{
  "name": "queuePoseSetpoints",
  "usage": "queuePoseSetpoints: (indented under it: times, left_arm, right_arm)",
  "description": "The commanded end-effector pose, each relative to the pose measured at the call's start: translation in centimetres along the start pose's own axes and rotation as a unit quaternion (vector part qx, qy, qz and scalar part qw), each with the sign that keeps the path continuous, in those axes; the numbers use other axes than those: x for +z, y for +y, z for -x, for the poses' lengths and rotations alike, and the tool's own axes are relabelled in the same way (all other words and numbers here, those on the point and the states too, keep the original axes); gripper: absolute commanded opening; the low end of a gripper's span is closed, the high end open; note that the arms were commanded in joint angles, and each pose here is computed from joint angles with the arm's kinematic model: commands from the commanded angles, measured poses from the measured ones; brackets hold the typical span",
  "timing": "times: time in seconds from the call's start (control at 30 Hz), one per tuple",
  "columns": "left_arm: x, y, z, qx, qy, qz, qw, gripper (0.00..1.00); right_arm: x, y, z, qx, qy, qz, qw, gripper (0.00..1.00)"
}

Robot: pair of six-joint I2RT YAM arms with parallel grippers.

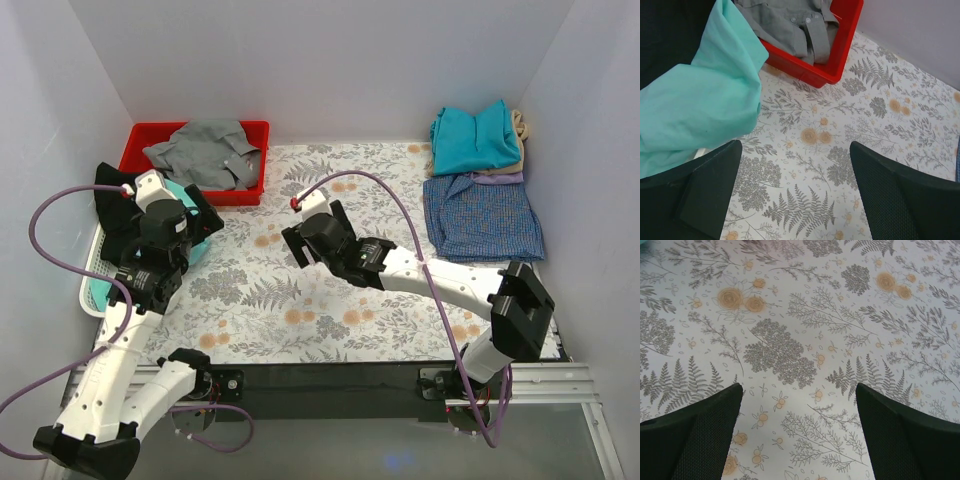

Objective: Fold and stack the t-shirts
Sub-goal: Grab the tshirt from the pile

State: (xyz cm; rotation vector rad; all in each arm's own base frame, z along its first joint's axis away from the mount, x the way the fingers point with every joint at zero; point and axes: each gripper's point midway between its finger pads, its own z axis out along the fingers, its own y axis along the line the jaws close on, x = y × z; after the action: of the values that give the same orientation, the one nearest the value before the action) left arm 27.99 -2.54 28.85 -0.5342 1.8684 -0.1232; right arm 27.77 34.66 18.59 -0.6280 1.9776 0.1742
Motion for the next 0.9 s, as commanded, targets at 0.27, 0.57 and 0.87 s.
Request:
queuePoseSetpoints:
  times: [0.27,0.57,0.87]
  left_arm:
    - [-0.7,3.1,1.9,0.001,-0.040,0.085,0.996,0.89]
    - [0.3,4.3,0.5,0.002,-0.032,0.122,0.992,0.92]
    - [1.0,4.0,-1.2,0.002,-0.014,0.102,0.995,0.95]
  right_arm:
    - [1.9,6.0,6.8,-0.070,-0.067,0.124,0.988,0.98]
    - [7.6,9.7,10.9,0.033,-0.052,0.280,0.958,0.98]
    - [13.0,12.4,11.0,0.097,-0.013,0.371,0.923,0.97]
